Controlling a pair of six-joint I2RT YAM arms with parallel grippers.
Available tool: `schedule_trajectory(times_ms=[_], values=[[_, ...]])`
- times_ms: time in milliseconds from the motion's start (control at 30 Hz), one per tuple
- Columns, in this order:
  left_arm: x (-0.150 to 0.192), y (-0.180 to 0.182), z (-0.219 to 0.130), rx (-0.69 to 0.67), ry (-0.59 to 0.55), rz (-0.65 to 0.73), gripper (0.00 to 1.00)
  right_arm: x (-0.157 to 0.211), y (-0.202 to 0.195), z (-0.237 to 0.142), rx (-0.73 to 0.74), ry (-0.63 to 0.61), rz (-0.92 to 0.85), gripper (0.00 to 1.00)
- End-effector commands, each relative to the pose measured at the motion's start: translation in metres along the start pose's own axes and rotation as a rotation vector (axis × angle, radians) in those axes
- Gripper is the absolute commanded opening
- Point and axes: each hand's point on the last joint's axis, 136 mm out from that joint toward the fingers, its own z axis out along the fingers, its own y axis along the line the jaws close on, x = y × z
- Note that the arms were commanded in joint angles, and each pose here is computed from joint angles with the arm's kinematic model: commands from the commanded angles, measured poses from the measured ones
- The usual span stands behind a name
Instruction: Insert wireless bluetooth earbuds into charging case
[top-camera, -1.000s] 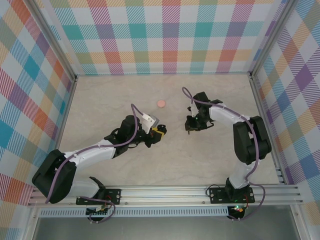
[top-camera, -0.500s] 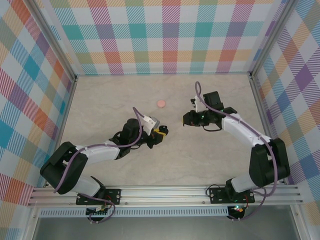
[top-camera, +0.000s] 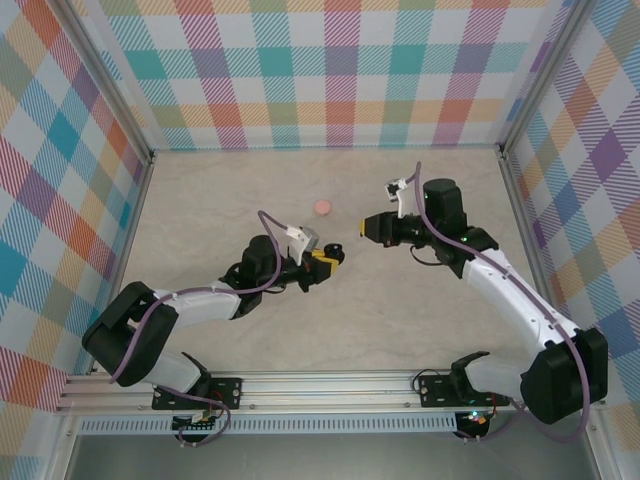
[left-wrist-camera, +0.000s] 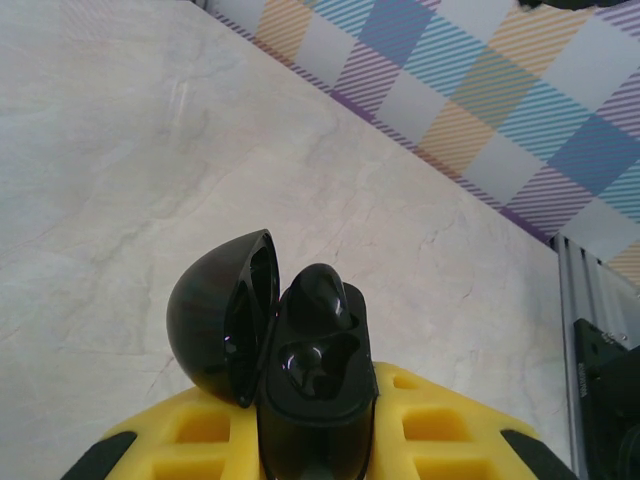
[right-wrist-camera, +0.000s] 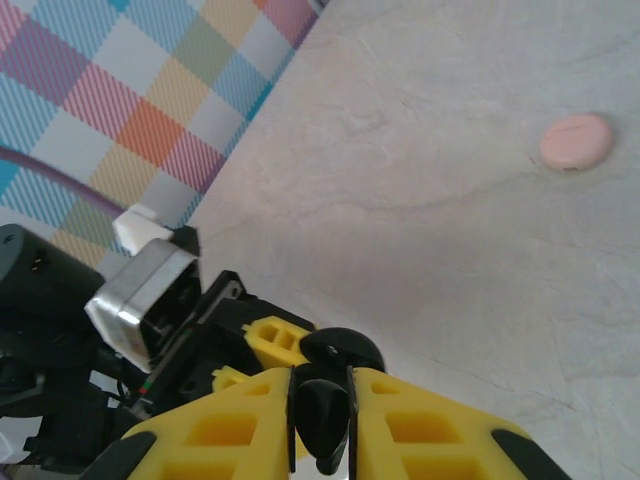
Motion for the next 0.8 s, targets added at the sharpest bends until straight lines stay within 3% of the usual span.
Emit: schedule_trajectory(times_ms=[0, 767], values=[[-0.034, -0.025, 0.006, 0.092, -0.078, 0.009, 0.11, -0.013, 0.020, -0.005, -0.033, -0.047, -0.084, 0.21], [-0.069, -0.057, 0.001, 0.210, -0.082, -0.029, 0.12, -0.014, 0.051, 0.000, -0.059, -0.052, -0.201, 0.23]])
